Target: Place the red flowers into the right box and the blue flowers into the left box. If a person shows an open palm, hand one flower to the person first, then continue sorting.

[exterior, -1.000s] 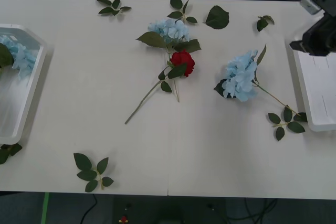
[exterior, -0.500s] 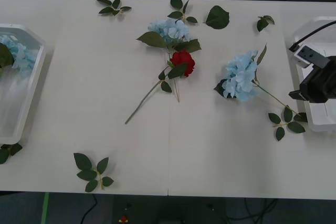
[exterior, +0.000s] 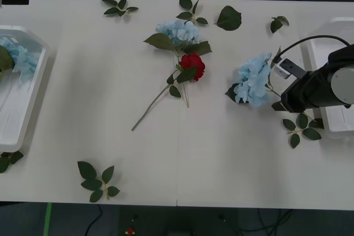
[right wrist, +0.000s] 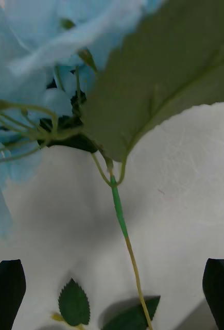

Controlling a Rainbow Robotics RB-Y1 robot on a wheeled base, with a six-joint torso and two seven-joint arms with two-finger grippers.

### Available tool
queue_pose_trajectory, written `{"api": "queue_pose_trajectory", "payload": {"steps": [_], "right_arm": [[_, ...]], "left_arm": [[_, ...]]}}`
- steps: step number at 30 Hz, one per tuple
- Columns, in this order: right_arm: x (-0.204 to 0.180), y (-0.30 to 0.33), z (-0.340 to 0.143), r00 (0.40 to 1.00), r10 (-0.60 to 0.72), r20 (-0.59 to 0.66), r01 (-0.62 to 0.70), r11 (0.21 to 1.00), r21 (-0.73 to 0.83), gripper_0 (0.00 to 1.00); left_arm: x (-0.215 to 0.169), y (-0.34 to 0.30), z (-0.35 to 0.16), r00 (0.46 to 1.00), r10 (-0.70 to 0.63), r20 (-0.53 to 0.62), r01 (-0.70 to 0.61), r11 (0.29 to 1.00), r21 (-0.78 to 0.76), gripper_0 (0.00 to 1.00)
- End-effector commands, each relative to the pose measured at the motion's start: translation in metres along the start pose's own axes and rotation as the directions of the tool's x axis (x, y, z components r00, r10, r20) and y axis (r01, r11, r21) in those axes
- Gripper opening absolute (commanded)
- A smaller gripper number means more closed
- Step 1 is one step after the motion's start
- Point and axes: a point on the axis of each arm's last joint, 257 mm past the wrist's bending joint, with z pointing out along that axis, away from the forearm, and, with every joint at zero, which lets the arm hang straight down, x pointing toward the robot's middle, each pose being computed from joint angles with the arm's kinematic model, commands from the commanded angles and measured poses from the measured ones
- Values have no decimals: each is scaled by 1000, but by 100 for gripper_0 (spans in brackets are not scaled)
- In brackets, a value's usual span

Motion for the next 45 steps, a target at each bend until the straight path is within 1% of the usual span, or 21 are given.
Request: {"api": "queue_pose_trajectory", "payload": {"steps": [1, 4, 8, 9, 13, 17, 18, 19, 20, 21, 29, 32, 35, 37, 39, 42, 45], "right_arm": [[-48, 5, 12, 996, -70, 63, 69, 998, 15, 100], [-56, 10, 25, 994, -80, 70, 79, 997, 17, 100], [-61, 10, 37, 993, -86, 75, 84, 996, 27, 100], [-63, 10, 45, 993, -86, 78, 84, 996, 33, 100], [-65, 11, 58, 992, -96, 80, 92, 995, 48, 100], [-66, 12, 64, 992, -94, 82, 90, 995, 54, 100], [-67, 13, 65, 992, -95, 82, 91, 994, 53, 84], [-66, 13, 65, 992, -94, 81, 90, 994, 55, 44], [-67, 14, 65, 992, -95, 83, 90, 994, 54, 11], [-66, 13, 65, 993, -90, 82, 86, 995, 54, 0], [-73, 10, 62, 991, -87, 102, 81, 995, 61, 0], [-73, 7, 61, 990, -89, 105, 82, 994, 67, 0], [-72, 5, 60, 991, -87, 104, 80, 994, 69, 0], [-72, 0, 57, 991, -82, 105, 74, 994, 76, 0], [-74, -10, 50, 991, -73, 114, 63, 994, 90, 0], [-76, -24, 37, 991, -52, 124, 39, 994, 105, 0], [-79, -46, 12, 994, -3, 112, -11, 993, 121, 0]], "left_arm": [[-64, -18, -17, 996, -30, 81, 27, 999, 34, 100], [-82, -42, -2, 991, -85, 106, 77, 994, 77, 100], [-94, -59, 11, 988, -105, 112, 96, 992, 86, 100], [-97, -69, 21, 989, -107, 101, 99, 992, 80, 100], [-104, -82, 35, 989, -124, 78, 119, 991, 57, 100], [-107, -101, 52, 992, -114, 54, 112, 993, 47, 100], [-107, -108, 58, 993, -111, 42, 109, 993, 41, 100], [-106, -113, 63, 994, -108, 33, 107, 994, 34, 100], [-105, -119, 68, 995, -101, 22, 100, 994, 33, 100], [-103, -128, 73, 996, -93, 2, 93, 995, 32, 100], [-79, -175, 93, 985, -34, -170, 28, 999, -32, 100], [-68, -192, 95, 970, -20, -242, 3, 998, -70, 100], [-59, -204, 95, 953, 17, -302, -56, 991, -119, 100], [-45, -216, 96, 930, 59, -364, -122, 981, -153, 100], [-29, -228, 101, 909, 79, -408, -157, 974, -161, 100], [-7, -245, 110, 892, 94, -443, -181, 970, -159, 100], [21, -262, 121, 881, 106, -461, -193, 970, -146, 100]]}}
